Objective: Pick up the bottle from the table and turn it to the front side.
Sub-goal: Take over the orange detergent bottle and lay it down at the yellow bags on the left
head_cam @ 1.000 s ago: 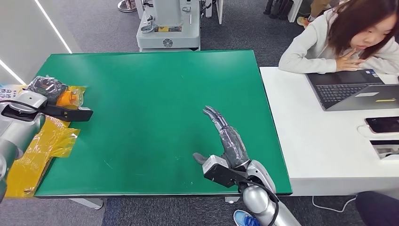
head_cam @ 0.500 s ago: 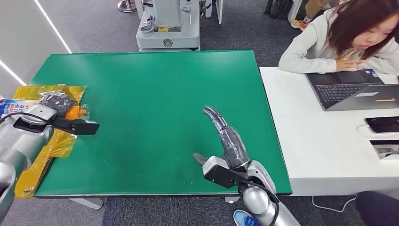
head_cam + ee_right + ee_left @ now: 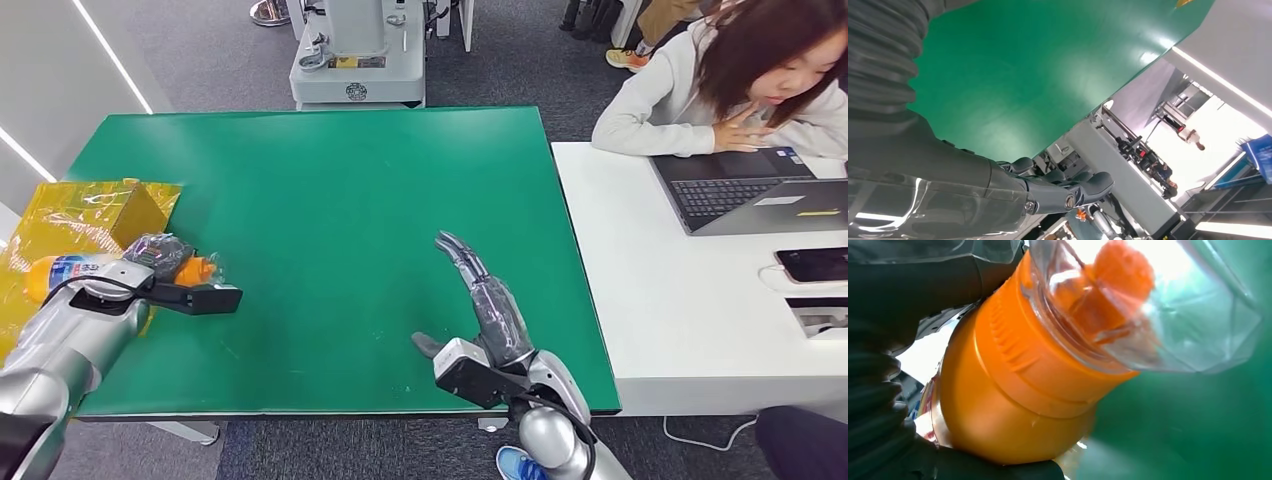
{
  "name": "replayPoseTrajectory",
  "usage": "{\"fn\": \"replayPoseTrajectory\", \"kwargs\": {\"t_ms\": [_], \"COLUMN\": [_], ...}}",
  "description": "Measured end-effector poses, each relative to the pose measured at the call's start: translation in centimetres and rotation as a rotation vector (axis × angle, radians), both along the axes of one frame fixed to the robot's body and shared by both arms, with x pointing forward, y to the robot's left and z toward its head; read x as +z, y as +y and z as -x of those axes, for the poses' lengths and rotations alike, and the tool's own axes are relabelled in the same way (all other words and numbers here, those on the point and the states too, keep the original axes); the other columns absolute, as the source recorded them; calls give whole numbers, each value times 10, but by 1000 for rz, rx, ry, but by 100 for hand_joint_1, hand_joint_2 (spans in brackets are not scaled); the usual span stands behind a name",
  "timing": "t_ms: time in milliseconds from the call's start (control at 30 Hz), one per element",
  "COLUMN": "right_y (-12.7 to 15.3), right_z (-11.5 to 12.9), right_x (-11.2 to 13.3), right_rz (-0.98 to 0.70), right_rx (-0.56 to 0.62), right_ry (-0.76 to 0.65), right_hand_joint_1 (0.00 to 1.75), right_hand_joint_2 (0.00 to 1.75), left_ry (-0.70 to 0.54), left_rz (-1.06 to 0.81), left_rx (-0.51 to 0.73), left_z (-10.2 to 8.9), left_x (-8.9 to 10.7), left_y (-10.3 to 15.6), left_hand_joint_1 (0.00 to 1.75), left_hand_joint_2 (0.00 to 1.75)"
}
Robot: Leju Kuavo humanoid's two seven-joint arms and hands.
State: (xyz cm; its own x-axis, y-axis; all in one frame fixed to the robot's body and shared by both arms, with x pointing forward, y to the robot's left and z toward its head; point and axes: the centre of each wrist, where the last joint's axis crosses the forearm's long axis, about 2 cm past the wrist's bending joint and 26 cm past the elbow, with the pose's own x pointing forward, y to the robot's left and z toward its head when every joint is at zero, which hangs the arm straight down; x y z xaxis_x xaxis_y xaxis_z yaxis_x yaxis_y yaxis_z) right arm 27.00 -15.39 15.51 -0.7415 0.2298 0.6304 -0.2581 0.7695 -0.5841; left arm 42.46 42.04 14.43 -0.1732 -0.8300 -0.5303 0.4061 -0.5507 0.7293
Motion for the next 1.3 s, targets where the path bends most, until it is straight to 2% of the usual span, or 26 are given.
{"fn": "replayPoseTrajectory", "kwargs": {"t_ms": [100, 167, 200, 300, 333, 367, 733, 1100, 1233, 1300], "right_y": [-2, -2, -2, -3, -3, -3, -7, -8, -9, -10], "right_z": [1, 1, 1, 1, 1, 1, 1, 1, 2, 2], "right_x": [1, 1, 2, 3, 3, 3, 1, 1, -1, -2], "right_rz": [1, 4, 6, 11, 12, 12, 13, 14, -2, -19], "right_rx": [-5, -7, -8, -12, -12, -12, -25, -27, -28, -27], "right_ry": [2, 3, 3, 4, 4, 4, 10, 10, 19, 28], "right_hand_joint_1": [0, 0, 0, 0, 0, 0, 0, 0, 0, 0], "right_hand_joint_2": [175, 175, 175, 175, 175, 175, 175, 175, 175, 175], "left_ry": [-12, -21, -23, -19, -19, -18, -20, -73, -291, -291], "left_rz": [56, 97, 111, 139, 146, 154, 207, 286, 763, 960], "left_rx": [10, 23, 29, 41, 44, 47, 55, 37, 18, 29], "left_z": [4, 7, 8, 10, 11, 11, 13, 14, 17, 20], "left_x": [-8, -12, -14, -19, -20, -21, -27, -29, -39, -45], "left_y": [-4, -6, -7, -10, -11, -11, -19, -25, -55, -70], "left_hand_joint_1": [174, 157, 138, 30, 6, 0, 0, 0, 0, 0], "left_hand_joint_2": [175, 175, 175, 175, 175, 175, 175, 175, 175, 175]}}
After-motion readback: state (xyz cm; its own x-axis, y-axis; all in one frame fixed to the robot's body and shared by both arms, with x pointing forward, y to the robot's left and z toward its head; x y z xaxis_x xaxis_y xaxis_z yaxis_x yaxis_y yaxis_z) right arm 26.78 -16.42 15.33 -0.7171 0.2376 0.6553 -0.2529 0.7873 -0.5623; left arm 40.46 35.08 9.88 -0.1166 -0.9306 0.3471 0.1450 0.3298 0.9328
